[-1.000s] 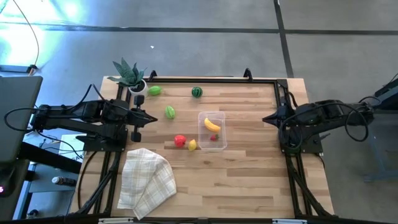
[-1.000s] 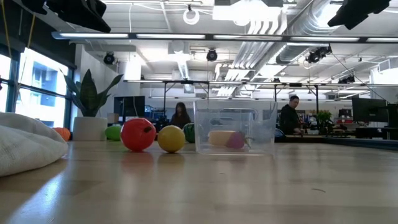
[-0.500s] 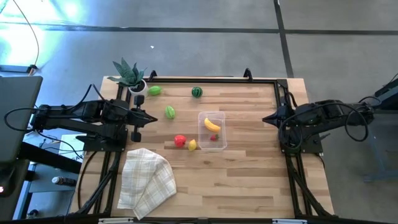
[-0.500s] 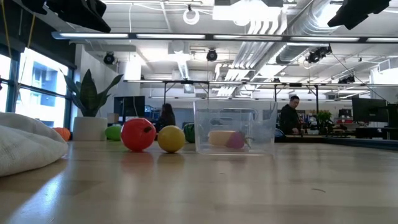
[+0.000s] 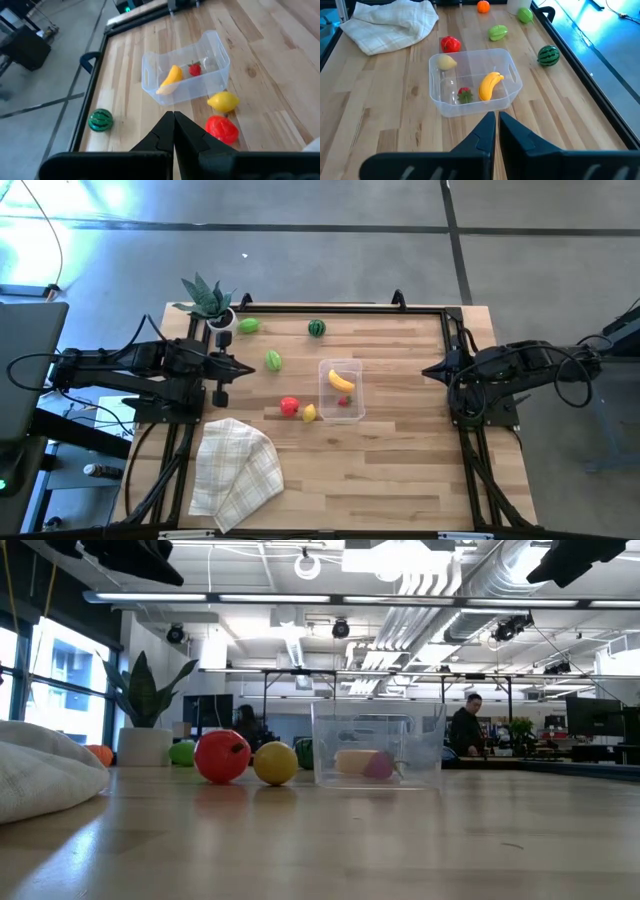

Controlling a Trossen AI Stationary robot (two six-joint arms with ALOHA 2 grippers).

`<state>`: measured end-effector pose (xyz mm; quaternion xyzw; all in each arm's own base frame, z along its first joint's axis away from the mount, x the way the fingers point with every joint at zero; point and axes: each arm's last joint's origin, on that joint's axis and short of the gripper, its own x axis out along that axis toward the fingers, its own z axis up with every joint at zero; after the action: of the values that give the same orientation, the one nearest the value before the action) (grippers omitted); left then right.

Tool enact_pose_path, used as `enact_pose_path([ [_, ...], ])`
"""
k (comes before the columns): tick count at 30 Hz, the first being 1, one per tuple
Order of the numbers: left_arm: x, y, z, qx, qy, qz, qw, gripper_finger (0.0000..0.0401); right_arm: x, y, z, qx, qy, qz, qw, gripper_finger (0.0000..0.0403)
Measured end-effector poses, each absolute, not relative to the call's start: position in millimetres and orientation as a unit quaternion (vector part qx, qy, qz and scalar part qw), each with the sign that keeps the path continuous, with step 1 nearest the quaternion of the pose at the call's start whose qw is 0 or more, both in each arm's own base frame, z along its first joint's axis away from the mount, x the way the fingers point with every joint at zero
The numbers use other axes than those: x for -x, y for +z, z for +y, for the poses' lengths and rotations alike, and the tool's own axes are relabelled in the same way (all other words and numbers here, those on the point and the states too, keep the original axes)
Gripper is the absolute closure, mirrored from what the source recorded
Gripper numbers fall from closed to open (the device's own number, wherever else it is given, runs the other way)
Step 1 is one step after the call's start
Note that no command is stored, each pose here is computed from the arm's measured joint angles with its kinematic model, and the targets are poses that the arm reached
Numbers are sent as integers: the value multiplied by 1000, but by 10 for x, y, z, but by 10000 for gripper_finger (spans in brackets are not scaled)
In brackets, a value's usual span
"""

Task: Pick and placing Produce into tupperware
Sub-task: Put the star fruit into the transparent bin

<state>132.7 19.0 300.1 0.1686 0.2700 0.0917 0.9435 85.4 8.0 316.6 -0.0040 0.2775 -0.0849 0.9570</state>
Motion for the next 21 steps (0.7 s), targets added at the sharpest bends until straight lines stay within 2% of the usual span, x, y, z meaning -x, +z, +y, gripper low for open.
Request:
enact_pose_path([
  [10, -1342, 3030, 194, -116, 112, 249, 955, 400, -854, 3166, 80, 4, -85, 278, 957, 392],
  [13, -1338, 3029, 229, -48, 194, 241, 950, 400, -854, 3166, 80, 4, -85, 278, 957, 392],
  [17, -1342, 2980, 297, 81, 351, 211, 909, 400, -854, 3166, 80, 4, -85, 278, 957, 392],
  [21, -1427, 3023, 360, 105, 419, 189, 882, 400, -854, 3166, 80, 4, -85, 278, 957, 392],
])
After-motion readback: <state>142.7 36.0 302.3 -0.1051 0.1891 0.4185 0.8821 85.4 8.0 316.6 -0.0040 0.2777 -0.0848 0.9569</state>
